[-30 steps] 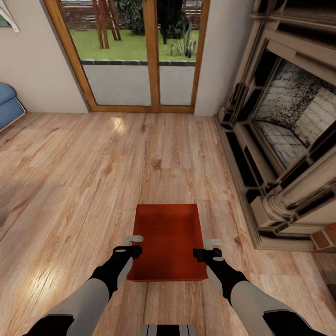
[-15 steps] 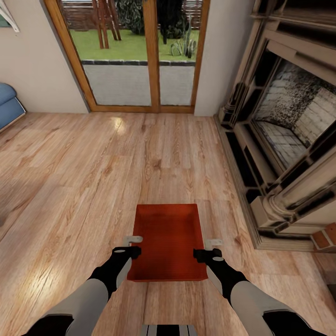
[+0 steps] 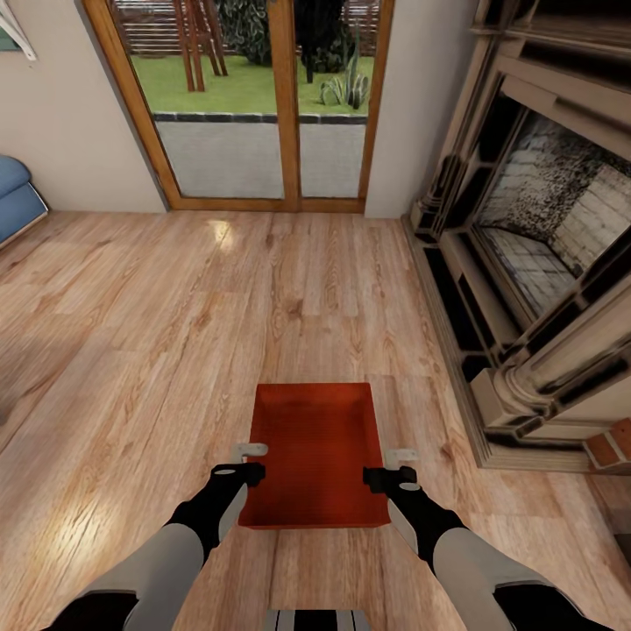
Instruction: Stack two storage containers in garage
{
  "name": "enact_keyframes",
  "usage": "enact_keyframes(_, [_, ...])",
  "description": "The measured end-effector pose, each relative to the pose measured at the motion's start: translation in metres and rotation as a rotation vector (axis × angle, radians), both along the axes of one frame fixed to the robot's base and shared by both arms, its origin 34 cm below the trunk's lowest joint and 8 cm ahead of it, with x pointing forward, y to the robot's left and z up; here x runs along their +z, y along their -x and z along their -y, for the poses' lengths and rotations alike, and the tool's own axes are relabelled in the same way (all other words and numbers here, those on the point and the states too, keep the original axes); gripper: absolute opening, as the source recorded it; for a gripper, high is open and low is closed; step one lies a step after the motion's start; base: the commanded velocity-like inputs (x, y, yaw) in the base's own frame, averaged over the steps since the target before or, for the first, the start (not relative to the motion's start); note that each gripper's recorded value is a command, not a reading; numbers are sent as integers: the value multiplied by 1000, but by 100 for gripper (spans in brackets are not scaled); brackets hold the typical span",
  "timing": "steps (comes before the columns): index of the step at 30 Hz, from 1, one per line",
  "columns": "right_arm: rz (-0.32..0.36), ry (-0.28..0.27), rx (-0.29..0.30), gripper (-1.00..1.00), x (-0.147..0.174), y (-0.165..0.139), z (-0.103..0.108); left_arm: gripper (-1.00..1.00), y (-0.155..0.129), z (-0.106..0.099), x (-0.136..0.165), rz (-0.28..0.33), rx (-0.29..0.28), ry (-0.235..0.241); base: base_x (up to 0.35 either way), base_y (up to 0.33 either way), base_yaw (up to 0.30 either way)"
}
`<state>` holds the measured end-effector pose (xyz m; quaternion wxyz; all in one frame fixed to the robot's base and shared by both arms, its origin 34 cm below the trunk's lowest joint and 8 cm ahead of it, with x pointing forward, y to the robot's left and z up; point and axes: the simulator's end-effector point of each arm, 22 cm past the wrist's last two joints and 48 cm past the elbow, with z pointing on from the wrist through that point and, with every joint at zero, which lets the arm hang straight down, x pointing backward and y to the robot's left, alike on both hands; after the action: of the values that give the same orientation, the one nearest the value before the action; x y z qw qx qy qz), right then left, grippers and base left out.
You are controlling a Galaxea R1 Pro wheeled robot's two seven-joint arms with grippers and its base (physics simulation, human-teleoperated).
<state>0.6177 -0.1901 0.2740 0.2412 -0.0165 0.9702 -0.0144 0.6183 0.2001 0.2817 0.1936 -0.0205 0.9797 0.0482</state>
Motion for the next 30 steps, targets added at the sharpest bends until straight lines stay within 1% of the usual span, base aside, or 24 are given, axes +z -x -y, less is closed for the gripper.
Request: enact_keyframes(30, [5, 0, -1, 100, 1, -1, 1, 100, -3, 1, 2, 6, 3, 3, 0, 0, 0])
